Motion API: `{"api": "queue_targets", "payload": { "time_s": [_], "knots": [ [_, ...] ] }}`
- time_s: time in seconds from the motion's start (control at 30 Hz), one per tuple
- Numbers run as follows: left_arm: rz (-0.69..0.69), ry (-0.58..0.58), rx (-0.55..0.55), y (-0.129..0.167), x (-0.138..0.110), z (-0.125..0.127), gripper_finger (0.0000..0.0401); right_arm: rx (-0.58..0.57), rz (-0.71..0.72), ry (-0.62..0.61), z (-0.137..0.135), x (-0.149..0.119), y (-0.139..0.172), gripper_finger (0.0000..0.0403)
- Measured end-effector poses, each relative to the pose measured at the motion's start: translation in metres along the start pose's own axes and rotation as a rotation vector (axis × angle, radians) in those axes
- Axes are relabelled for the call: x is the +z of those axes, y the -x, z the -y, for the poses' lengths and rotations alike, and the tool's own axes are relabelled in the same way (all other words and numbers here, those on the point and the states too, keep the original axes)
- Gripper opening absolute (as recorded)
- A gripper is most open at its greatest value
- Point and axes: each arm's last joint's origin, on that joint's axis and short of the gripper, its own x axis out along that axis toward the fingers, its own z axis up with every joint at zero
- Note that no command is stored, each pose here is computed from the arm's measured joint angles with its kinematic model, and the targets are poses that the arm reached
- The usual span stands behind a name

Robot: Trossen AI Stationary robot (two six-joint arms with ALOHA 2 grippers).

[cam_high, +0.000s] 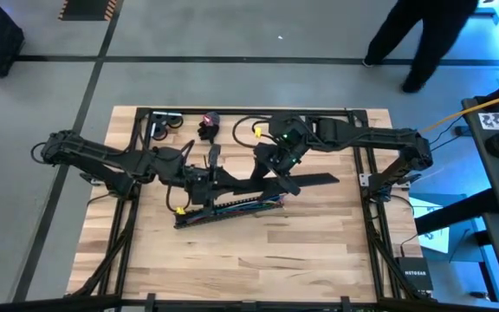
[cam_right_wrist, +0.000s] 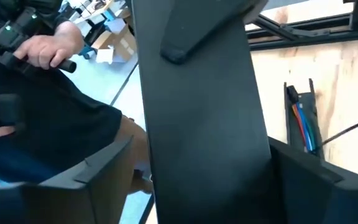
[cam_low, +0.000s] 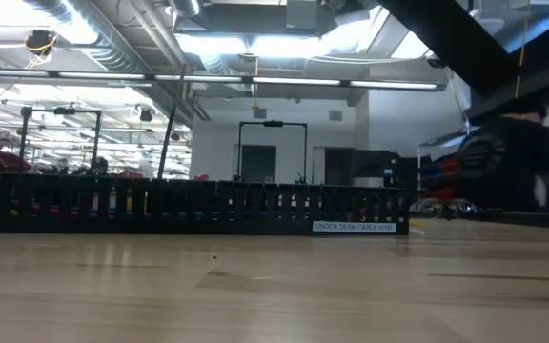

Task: Ziptie cables
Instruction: Close the black cable duct

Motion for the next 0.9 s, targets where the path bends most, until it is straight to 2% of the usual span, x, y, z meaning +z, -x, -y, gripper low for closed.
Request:
{"api": "queue_targets", "payload": {
  "time_s": [0.3,0.7,0.83,0.9],
  "knots": [
    [-0.003,0.030,0.009,-0.0004,-0.0012,-0.0018,0.0008,-0.008,0.007,0.000,0.0010,0.0007,0.0028,0.0214],
    [-0.111,0.201,0.093,-0.0001,-0.0046,-0.0012,0.0103,-0.023,-0.010,-0.014,0.0014,-0.0015,0.0035,0.0214],
    [-0.184,0.261,0.110,0.0030,-0.0061,0.0022,0.0139,-0.052,-0.041,-0.022,0.0026,-0.0057,0.0037,0.0214],
    [-0.236,0.330,0.116,0.0059,-0.0089,0.0037,0.0155,-0.073,-0.052,-0.015,0.0034,-0.0071,0.0039,0.0215]
  ]
}}
